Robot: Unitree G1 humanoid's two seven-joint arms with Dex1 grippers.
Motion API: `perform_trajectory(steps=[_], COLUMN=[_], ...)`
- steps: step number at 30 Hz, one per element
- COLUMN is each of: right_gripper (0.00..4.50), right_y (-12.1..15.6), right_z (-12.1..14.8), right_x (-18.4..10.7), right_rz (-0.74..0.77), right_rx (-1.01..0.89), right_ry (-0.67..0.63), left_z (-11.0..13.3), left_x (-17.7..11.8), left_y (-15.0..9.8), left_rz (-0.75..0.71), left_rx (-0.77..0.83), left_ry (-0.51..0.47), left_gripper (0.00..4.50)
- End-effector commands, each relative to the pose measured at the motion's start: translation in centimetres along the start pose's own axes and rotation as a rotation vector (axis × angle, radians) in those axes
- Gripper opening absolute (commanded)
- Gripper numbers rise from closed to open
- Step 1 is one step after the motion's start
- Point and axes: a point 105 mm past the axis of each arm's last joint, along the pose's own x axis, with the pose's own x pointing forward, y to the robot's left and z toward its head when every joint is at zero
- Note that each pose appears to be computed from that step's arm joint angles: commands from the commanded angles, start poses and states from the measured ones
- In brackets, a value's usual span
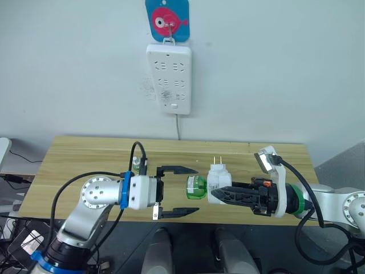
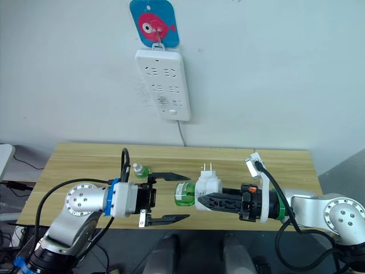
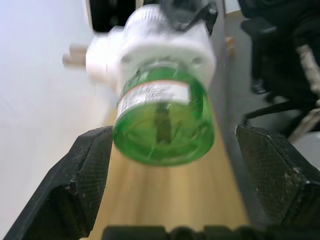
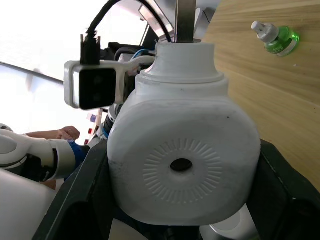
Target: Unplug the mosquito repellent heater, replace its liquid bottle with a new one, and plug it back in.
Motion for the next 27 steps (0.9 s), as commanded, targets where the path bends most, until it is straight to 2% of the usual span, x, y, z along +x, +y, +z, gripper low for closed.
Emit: perform_trajectory(steps=[1, 2, 4, 9, 10, 13, 14, 16, 17, 18, 21, 27], right_gripper=[3.01, 3.01, 3.01, 3.01, 3.01, 3.01, 3.01, 3.01, 3.01, 3.01, 3.01, 3.01], right_y=[1.2, 1.2, 1.2, 1.3, 1.3, 1.2, 1.2, 1.2, 1.1, 1.1, 1.2, 1.2], right_z=[0.3, 0.3, 0.4, 0.4, 0.4, 0.4, 0.3, 0.2, 0.1, 0.1, 0.0, 0.0], right_x=[0.1, 0.2, 0.2, 0.2, 0.2, 0.2, 0.2, 0.2, 0.3, 0.3, 0.4, 0.4], right_rz=[0.052, 0.053, 0.055, 0.056, 0.056, 0.053, 0.052, 0.051, 0.051, 0.051, 0.054, 0.055], right_rx=[-0.025, -0.026, -0.027, -0.029, -0.029, -0.029, -0.029, -0.032, -0.032, -0.033, -0.035, -0.036], right_ry=[-0.002, -0.001, 0.0, 0.002, 0.002, 0.004, 0.005, 0.013, 0.017, 0.02, 0.027, 0.024], left_z=[0.7, 0.7, 0.6, 1.1, 1.2, 1.6, 1.3, 0.8, 1.0, 1.4, 1.8, 0.6], left_x=[0.1, 0.2, 0.4, 0.6, 0.6, 0.9, 0.8, -0.2, -0.7, -1.1, -1.2, -0.9], left_y=[0.6, 0.7, 1.0, 1.2, 1.3, 0.7, 0.8, 0.7, 0.2, 0.3, 1.5, 2.4], left_rz=[0.038, 0.039, 0.041, 0.017, 0.013, -0.074, -0.084, -0.117, -0.169, -0.197, -0.182, -0.083], left_rx=[0.094, 0.094, 0.092, 0.084, 0.082, -0.017, -0.164, -0.687, -0.846, -0.914, -0.994, -0.911], left_ry=[-0.028, -0.032, -0.04, -0.06, -0.062, -0.043, -0.002, 0.064, 0.102, 0.111, 0.113, 0.147], left_gripper=[4.21, 4.21, 3.82, 2.38, 2.25, 2.25, 2.25, 2.25, 2.25, 2.25, 2.25, 2.25])
